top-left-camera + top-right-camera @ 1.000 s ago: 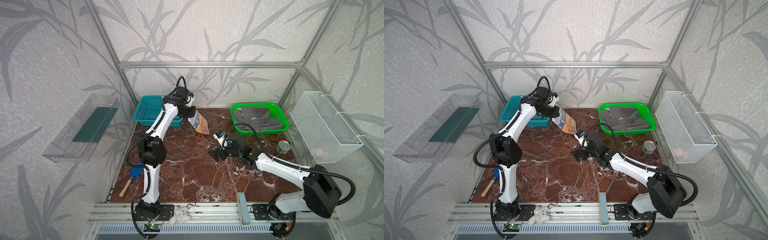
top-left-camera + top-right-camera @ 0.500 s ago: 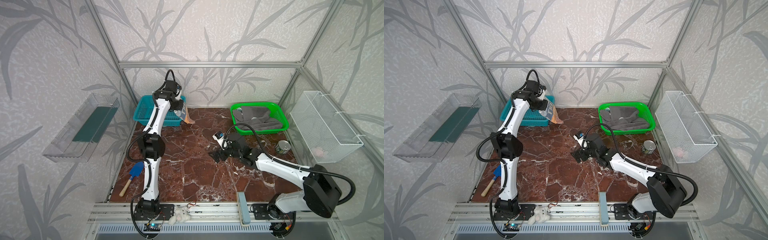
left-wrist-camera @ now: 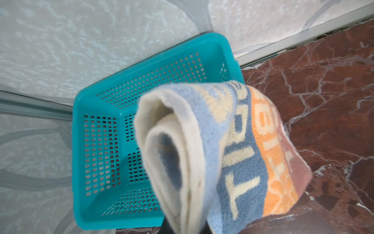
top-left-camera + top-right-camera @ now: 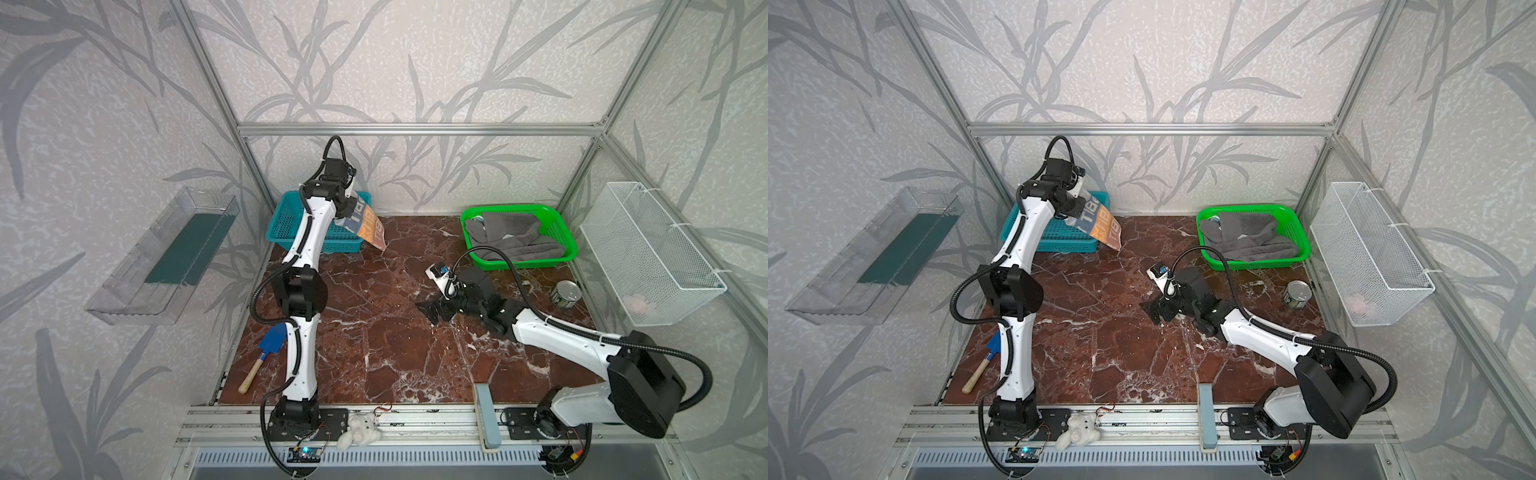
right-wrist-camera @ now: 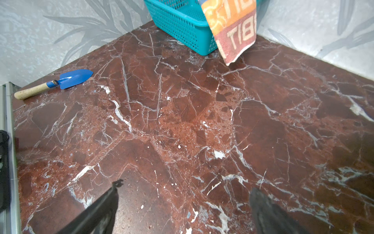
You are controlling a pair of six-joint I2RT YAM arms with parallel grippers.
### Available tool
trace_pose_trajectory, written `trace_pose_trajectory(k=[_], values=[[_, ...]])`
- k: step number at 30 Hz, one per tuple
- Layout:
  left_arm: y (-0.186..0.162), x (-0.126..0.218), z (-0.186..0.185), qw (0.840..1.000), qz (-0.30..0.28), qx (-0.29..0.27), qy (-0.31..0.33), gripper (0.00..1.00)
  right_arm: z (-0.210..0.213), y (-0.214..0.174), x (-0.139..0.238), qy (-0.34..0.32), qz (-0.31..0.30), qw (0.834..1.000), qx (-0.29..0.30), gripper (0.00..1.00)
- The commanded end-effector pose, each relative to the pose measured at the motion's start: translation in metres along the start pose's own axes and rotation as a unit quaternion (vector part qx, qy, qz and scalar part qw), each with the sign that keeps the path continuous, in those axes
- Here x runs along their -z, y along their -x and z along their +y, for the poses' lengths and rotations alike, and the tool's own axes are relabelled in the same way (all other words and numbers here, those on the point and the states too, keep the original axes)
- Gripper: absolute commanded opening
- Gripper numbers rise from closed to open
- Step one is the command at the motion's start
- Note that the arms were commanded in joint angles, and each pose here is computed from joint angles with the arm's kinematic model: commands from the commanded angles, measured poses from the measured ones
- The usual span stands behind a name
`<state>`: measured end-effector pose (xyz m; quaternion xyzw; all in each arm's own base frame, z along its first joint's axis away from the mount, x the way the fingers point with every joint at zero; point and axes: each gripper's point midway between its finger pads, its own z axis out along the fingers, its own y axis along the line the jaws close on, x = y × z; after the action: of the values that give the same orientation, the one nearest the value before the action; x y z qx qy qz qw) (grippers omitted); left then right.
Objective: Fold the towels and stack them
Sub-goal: 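Lower the towel into the teal basket with the left gripper and open it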
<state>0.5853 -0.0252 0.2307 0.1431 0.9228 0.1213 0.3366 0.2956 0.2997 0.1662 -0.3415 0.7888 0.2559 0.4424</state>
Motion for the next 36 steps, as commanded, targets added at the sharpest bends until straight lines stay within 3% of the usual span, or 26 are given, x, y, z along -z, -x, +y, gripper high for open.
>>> trace_pose_trajectory(k=[1, 9, 18, 36], values=[[0.002, -0.006, 0.024, 0.999, -0.006, -0.009, 0.031, 0.0, 0.003, 0.028, 0.007, 0.001, -0.067, 0.998, 0.011, 0.99], [-0.01, -0.036, 0.044, 0.999, 0.004, 0.004, 0.042, 0.0, 0.004, 0.035, 0.001, 0.006, -0.07, 0.998, 0.008, 0.99], [-0.034, -0.083, 0.065, 0.991, 0.041, -0.027, 0.123, 0.0, 0.003, 0.033, -0.005, 0.006, -0.053, 0.999, 0.006, 0.99], [-0.076, -0.141, 0.089, 0.989, 0.063, -0.009, 0.13, 0.0, -0.001, 0.035, -0.019, 0.003, -0.048, 0.999, 0.0, 0.99]])
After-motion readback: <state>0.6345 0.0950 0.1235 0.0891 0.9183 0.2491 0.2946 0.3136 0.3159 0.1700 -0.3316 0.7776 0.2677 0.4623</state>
